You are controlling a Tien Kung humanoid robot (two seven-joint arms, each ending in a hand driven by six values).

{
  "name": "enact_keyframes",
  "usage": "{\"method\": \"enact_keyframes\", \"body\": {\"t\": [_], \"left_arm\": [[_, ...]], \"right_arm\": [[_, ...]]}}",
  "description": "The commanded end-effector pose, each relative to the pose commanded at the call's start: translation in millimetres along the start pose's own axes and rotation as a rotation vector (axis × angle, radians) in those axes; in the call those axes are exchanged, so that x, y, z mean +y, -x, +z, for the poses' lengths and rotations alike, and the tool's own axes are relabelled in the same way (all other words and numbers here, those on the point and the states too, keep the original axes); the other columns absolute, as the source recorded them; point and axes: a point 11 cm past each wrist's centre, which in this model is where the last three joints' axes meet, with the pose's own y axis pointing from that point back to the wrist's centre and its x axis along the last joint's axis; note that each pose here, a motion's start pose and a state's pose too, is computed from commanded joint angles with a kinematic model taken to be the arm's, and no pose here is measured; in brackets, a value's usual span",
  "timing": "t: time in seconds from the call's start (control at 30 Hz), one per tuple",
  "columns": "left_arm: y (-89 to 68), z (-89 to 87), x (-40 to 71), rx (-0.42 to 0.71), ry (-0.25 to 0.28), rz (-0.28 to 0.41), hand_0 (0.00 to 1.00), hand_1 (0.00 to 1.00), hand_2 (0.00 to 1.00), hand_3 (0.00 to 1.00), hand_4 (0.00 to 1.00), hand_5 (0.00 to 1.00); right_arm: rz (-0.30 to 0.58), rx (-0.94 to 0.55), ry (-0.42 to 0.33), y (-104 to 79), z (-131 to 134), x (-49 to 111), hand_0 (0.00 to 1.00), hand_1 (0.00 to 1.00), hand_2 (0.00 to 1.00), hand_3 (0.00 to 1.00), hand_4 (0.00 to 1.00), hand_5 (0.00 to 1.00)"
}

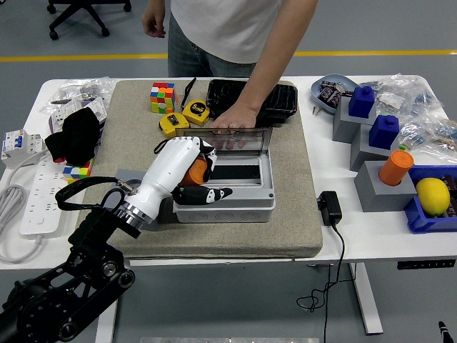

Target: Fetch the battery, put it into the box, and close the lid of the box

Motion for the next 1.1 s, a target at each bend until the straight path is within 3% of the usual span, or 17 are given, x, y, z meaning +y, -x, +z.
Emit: {"method": "enact_keyframes", "body": {"t": [0.13, 0.4, 0.73, 1.1], "left_arm": [[2.4, -8.5, -6.0, 0.004, -0.030, 0.009, 0.020, 0.002, 0.024, 0.004, 0.997, 0.002], [8.1, -12.0, -13.2, 0.029, -0.041, 0.021, 0.020, 0.002, 0.024, 0.005, 0.993, 0.002], [14.6, 4.0, -18.6, 0.085, -0.012, 0.028, 0.021, 0.002, 0.024, 0.006, 0.998, 0.002], [34.9, 2.8, -23.0, 0.133, -0.015, -0.008, 0.022, 0.002, 0.024, 0.005, 0.998, 0.002]], "right_arm": [[0.000, 0.001, 0.003, 0.4, 0.8, 0.1, 0.811, 0.513, 0.575, 0.935, 0.998, 0.998], [-0.003, 0.000, -0.005, 1.8, -2.9, 0.1, 0.812, 0.512, 0.575, 0.935, 0.998, 0.998], [-0.002, 0.003, -0.002, 2.0, -2.3, 0.2, 0.811, 0.513, 0.575, 0.935, 0.998, 0.998], [-0.004, 0.007, -0.003, 3.5, -3.7, 0.3, 0.811, 0.513, 0.575, 0.935, 0.998, 0.998]]}}
